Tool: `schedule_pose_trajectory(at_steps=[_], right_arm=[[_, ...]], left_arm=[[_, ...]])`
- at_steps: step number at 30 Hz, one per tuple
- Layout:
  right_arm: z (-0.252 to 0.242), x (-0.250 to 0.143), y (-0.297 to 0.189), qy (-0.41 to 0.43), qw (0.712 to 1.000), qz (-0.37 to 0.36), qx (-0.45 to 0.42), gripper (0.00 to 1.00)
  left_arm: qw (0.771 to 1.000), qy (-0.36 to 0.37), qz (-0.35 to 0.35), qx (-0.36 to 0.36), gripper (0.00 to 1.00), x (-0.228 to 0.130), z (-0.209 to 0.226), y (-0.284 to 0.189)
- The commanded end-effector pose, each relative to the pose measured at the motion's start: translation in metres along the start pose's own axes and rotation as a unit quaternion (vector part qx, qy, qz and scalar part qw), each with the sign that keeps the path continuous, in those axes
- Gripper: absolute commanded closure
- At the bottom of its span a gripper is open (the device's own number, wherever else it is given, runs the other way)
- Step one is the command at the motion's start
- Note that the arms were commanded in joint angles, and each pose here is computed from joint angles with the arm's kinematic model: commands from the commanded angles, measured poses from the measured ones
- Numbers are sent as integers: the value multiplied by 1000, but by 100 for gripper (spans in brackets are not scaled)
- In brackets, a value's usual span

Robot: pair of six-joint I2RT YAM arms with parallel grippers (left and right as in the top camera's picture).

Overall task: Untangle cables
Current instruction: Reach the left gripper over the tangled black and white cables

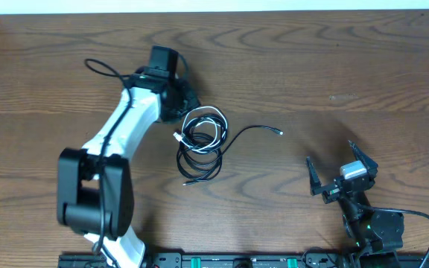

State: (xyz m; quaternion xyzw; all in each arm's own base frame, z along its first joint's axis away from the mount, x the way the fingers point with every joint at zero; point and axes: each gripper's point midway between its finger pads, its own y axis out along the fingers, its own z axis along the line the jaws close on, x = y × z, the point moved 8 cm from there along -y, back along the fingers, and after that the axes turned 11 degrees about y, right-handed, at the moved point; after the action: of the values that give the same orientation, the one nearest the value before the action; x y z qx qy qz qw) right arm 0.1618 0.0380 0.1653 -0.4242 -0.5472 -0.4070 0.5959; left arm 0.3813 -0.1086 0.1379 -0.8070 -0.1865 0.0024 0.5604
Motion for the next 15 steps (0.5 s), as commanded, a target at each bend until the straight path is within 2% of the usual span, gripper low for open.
schedule_pose_trajectory(at_steps=[1,9,12,15], right_arm=[[1,0,0,5,1000,0,2,1],[1,0,0,5,1000,0,2,1],[1,0,0,5,1000,0,2,1],[1,0,0,5,1000,0,2,1]], left_arm=[[1000,-19,-1,-2,45,-2,-13,20],[998,-35,-29,41,36,-10,-25,57],[997,-26,-53,50,37,-10,-31,65],[996,-12,-72,57,43,-12,-39,71]])
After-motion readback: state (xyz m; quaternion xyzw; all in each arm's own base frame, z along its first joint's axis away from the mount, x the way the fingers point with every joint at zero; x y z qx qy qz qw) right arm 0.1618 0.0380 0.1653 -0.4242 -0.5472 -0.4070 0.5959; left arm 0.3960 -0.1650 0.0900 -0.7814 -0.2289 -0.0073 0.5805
